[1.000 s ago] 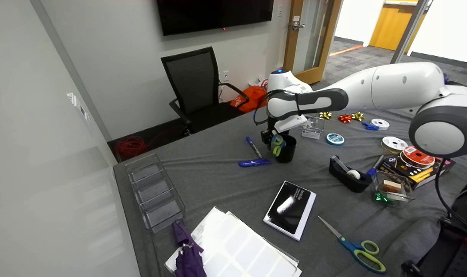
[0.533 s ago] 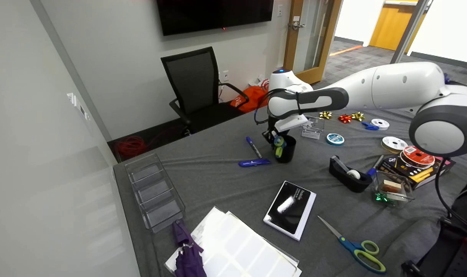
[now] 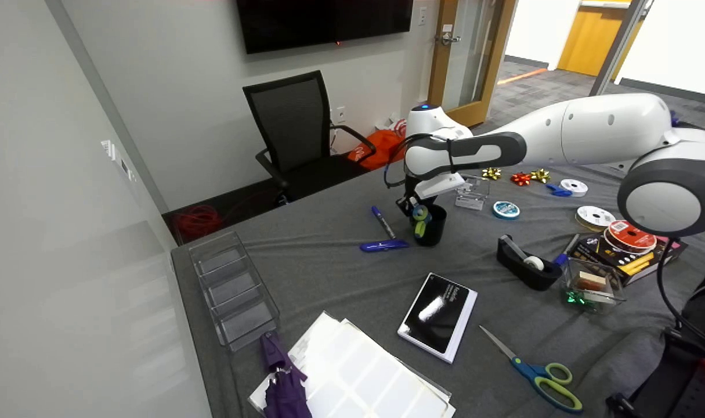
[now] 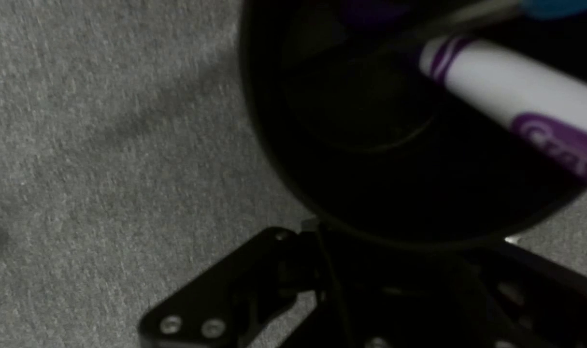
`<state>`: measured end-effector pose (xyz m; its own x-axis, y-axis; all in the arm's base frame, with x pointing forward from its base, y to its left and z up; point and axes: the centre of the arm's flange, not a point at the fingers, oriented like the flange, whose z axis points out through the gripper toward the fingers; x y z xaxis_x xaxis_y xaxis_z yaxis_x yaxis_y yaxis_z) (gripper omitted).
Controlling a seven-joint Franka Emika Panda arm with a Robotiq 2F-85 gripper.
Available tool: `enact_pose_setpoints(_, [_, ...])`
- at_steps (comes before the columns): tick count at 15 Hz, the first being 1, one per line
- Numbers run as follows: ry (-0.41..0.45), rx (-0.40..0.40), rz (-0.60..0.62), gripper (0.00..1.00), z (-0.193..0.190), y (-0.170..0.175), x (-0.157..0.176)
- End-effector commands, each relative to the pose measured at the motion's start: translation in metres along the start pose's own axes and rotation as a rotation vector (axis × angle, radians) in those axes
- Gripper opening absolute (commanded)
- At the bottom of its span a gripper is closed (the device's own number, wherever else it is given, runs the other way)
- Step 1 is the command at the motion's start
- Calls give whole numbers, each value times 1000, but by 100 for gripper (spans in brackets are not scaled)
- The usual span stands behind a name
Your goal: Move the black cup to the right
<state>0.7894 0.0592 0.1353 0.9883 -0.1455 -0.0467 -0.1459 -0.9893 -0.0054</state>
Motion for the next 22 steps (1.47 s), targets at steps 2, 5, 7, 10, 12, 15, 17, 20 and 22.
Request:
enact_pose_setpoints(2, [-17, 21, -40, 5, -19, 1, -23])
enact_pose_setpoints(5, [-14, 15, -72, 5, -27, 2, -24])
enact_pose_setpoints(7, [-12, 5, -100, 5, -32, 5, -24])
enact_pose_setpoints(10, [-23, -21, -162, 5, -38, 14, -26])
enact_pose_setpoints(12, [-44, -39, -216, 5, -44, 22, -30])
enact_pose_setpoints(15, [-93, -71, -309, 5, -53, 36, -36])
enact_pose_setpoints(17, [-106, -87, -369, 5, -57, 47, -40])
enact_pose_setpoints(20, [-57, -71, -464, 5, -59, 68, -49])
enact_pose_setpoints(22, [-29, -67, -529, 5, -56, 82, -53])
